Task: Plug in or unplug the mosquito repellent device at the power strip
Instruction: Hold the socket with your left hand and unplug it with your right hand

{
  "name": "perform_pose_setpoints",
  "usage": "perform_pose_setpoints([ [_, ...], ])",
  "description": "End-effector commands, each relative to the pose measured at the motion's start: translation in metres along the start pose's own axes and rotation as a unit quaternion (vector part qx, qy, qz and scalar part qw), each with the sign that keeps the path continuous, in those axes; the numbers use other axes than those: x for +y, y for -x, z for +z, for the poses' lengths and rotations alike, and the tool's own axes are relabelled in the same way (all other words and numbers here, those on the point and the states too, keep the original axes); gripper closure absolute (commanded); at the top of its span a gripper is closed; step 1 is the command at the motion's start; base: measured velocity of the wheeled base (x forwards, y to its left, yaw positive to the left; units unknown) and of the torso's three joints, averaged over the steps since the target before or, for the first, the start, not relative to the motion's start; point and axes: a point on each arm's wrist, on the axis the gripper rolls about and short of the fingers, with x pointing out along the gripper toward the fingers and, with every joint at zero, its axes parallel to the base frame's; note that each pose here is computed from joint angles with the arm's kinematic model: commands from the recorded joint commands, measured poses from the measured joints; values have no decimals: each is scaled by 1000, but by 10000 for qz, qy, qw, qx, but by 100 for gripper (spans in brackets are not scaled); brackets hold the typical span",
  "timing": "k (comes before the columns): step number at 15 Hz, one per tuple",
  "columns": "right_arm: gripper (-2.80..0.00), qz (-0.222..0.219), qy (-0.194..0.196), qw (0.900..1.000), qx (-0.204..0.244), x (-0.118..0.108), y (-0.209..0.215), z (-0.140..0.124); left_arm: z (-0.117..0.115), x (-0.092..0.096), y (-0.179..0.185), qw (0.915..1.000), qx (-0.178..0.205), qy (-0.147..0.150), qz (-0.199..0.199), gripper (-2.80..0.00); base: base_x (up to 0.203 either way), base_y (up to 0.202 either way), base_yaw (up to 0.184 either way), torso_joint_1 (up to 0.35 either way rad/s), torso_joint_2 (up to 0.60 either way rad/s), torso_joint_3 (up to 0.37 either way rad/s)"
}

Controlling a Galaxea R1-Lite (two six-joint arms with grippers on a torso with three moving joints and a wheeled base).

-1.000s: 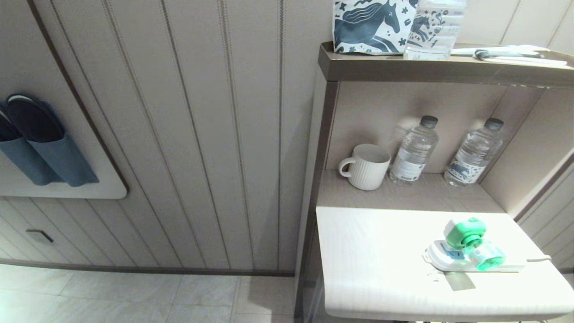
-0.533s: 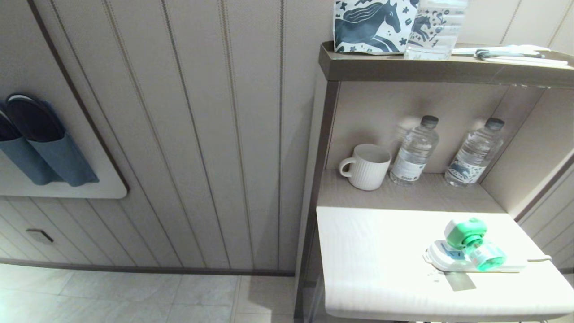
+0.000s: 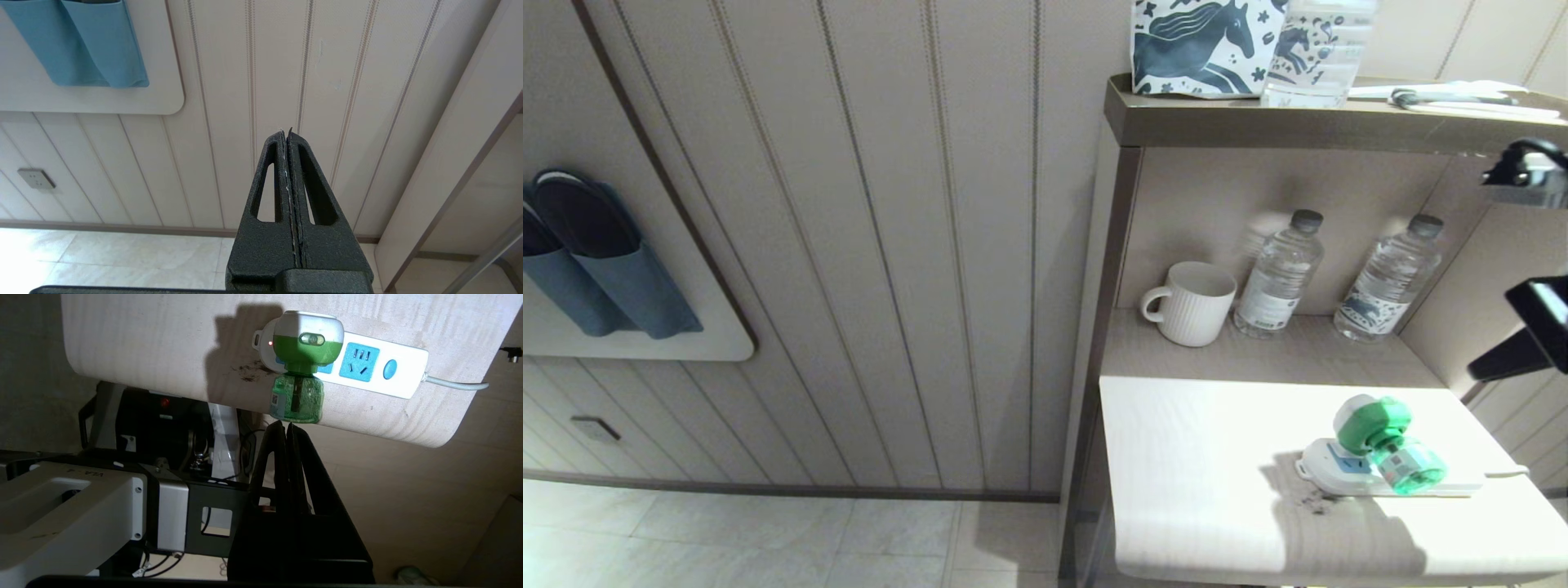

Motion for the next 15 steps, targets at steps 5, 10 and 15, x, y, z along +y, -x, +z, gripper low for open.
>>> perform_pose_setpoints([
  [5,0,-183,-95,9950,978,-11,-66,37,0,0,0,10000,-8,0,0,0,0,0,0,0,0,0],
  [10,-280,-235,-200,9949,962,-17,-68,42,0,0,0,10000,-8,0,0,0,0,0,0,0,0,0],
  [15,-280,-266,-272,9886,1457,-21,-89,35,0,0,0,10000,-8,0,0,0,0,0,0,0,0,0],
])
